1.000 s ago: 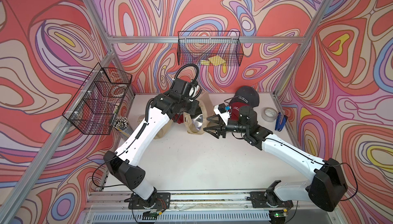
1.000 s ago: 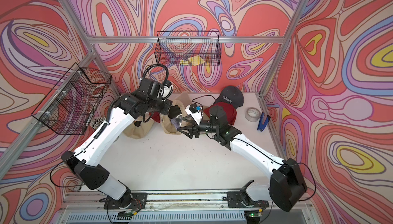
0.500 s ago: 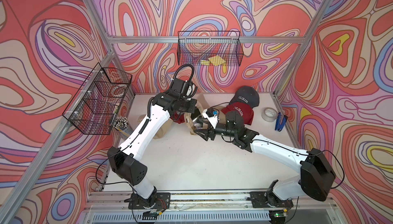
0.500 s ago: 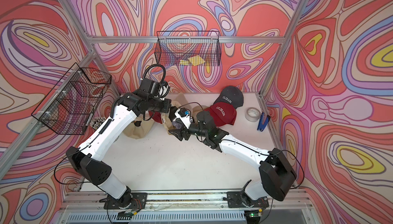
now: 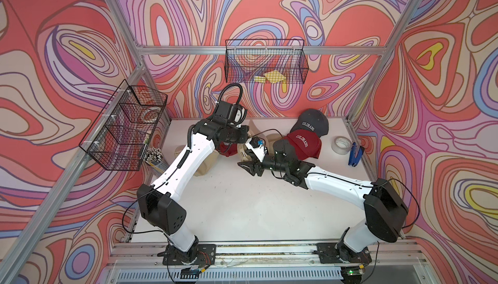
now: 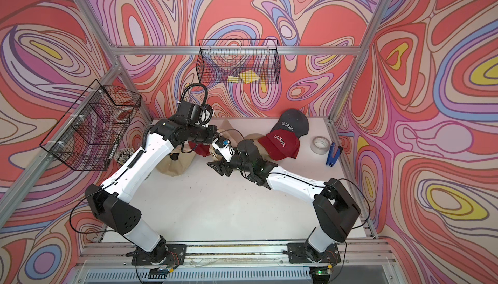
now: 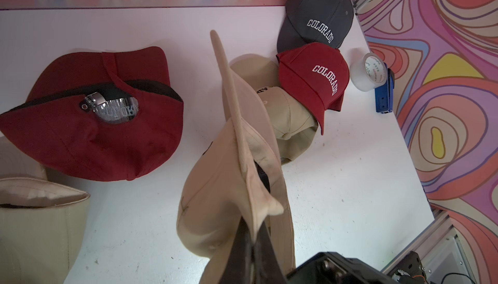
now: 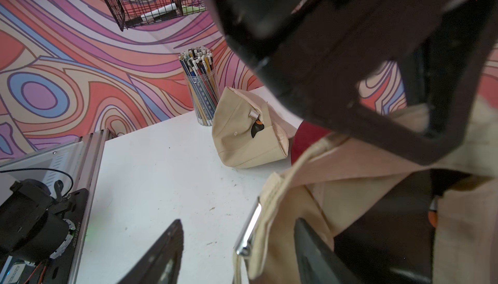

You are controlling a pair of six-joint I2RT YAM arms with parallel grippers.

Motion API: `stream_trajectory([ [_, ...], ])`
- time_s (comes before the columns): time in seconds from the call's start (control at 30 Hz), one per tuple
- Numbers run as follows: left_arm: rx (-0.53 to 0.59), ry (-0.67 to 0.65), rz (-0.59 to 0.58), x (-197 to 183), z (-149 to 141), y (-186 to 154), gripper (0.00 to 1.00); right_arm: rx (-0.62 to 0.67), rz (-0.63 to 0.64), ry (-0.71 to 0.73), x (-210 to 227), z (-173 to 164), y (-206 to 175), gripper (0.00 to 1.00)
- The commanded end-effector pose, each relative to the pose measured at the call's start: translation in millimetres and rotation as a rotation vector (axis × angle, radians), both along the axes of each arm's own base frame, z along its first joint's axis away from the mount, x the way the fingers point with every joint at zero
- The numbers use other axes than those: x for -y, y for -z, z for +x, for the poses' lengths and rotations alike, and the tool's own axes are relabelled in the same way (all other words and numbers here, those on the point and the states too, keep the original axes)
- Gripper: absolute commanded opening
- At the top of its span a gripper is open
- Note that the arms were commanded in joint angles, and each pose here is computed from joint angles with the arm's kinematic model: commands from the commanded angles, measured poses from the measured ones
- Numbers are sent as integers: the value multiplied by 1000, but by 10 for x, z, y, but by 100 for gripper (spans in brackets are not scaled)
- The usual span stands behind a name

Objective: Open the adjustable buckle of the baseball cap
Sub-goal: Pick up the baseball cap from the center of the board.

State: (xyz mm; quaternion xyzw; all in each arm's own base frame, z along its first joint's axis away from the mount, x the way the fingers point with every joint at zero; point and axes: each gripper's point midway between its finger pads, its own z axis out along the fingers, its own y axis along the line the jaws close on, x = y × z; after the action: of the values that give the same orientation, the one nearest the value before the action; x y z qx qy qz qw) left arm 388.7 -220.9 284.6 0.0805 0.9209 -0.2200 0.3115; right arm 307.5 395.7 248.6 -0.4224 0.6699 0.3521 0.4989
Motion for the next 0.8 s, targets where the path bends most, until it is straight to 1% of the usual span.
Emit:
stream_trajectory([
  [0.0,32,9,-50,39,-37,-156,0,-25,-39,-25,-68,-18,76,52],
  [0.13,32,7,-50,16,-34,-155,0,-7,-56,-42,-56,-42,97,34],
  [0.23,32,11,-44,0,-35,-141,0,12,-83,-47,-32,-51,91,24],
  [0.27,31,12,-43,-5,-37,-135,0,20,-93,-50,-27,-52,78,14],
  [0.3,32,15,-39,-8,-37,-130,0,28,-102,-47,-16,-45,63,0],
  [0.33,31,18,-34,-17,-39,-124,0,43,-111,-44,-2,-40,43,0],
  [0.4,34,22,-27,-35,-41,-116,5,74,-125,-51,19,-52,6,0],
  [0.47,41,37,-19,-42,-45,-112,6,93,-147,-87,26,-96,6,0],
  [0.53,44,64,-10,-27,-63,-93,6,87,-174,-126,19,-144,22,0],
  [0.63,47,90,-4,-10,-62,-66,8,79,-209,-147,27,-155,44,0],
  [0.7,48,128,-16,40,-79,-59,11,82,-209,-158,49,-153,37,0],
  [0.77,47,159,-19,76,-95,-45,17,78,-189,-173,97,-143,5,0],
])
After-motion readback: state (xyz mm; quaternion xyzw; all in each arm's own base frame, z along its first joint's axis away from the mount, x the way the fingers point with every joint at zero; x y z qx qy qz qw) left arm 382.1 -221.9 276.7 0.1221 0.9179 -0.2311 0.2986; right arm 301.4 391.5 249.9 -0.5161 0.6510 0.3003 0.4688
